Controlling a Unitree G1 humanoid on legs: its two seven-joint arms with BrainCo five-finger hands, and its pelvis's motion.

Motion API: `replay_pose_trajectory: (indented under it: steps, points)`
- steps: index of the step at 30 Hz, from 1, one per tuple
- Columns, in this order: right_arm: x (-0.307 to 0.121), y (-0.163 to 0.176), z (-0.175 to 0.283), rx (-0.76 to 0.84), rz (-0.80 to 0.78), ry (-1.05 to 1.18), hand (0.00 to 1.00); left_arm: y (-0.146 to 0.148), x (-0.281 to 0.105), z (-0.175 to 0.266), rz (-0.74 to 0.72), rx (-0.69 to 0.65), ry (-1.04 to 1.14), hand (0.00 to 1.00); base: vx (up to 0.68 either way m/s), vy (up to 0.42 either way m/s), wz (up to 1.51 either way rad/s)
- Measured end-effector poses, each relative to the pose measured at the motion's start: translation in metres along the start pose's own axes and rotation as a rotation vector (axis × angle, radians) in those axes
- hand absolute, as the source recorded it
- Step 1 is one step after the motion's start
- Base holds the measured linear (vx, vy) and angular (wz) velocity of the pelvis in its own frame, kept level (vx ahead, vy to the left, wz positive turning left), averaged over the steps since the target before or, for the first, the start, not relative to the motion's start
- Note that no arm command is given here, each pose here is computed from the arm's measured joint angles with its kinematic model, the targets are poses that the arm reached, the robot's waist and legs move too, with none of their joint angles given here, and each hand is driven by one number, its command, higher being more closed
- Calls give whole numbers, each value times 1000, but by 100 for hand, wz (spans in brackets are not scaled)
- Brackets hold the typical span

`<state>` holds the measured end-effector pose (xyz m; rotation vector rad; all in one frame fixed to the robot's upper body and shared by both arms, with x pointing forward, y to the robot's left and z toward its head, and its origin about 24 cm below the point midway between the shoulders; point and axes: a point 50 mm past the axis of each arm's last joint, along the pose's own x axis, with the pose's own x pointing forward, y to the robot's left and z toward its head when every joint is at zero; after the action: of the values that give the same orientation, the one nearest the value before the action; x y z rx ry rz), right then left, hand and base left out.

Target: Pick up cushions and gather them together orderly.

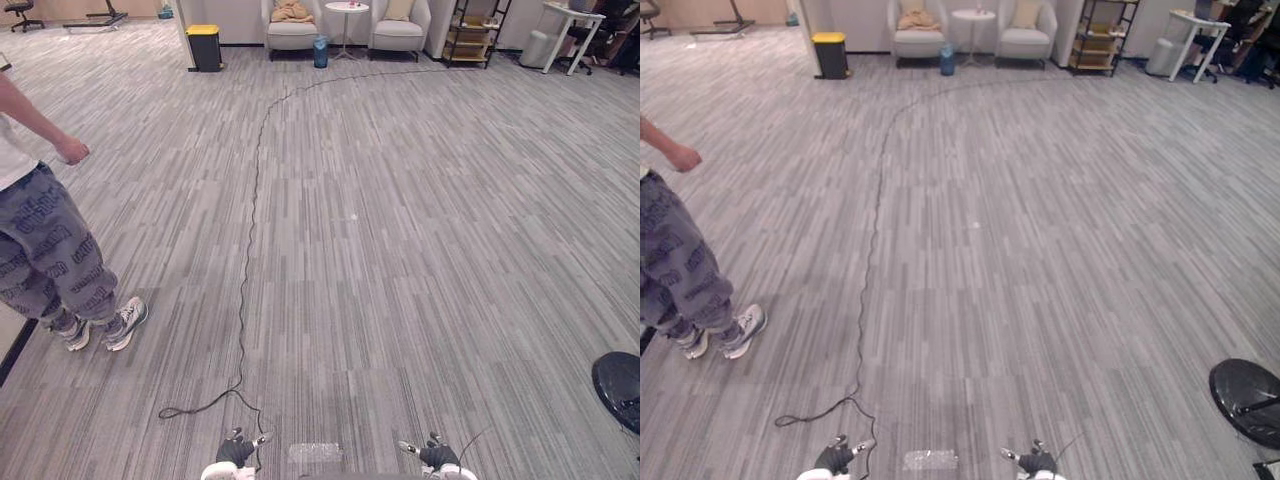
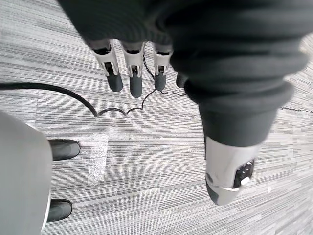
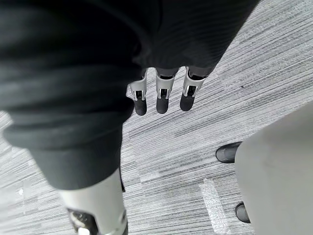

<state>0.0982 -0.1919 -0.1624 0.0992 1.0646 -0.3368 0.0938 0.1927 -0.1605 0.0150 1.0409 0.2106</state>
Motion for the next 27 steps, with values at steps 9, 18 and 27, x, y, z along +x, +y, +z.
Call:
replay_pose_trajectory:
  steps: [9,18,27]
  points:
    - [1,-1,4,82,-18,-8,0,5,1,6,38,-175,-25,0,39,-43,-3]
    - [0,-1,13,96,-24,-56,0,3,0,24,50,-279,-113,0,240,93,-5]
    - [-3,30,18,130,63,-84,0,5,0,22,41,-235,-107,0,458,201,-24]
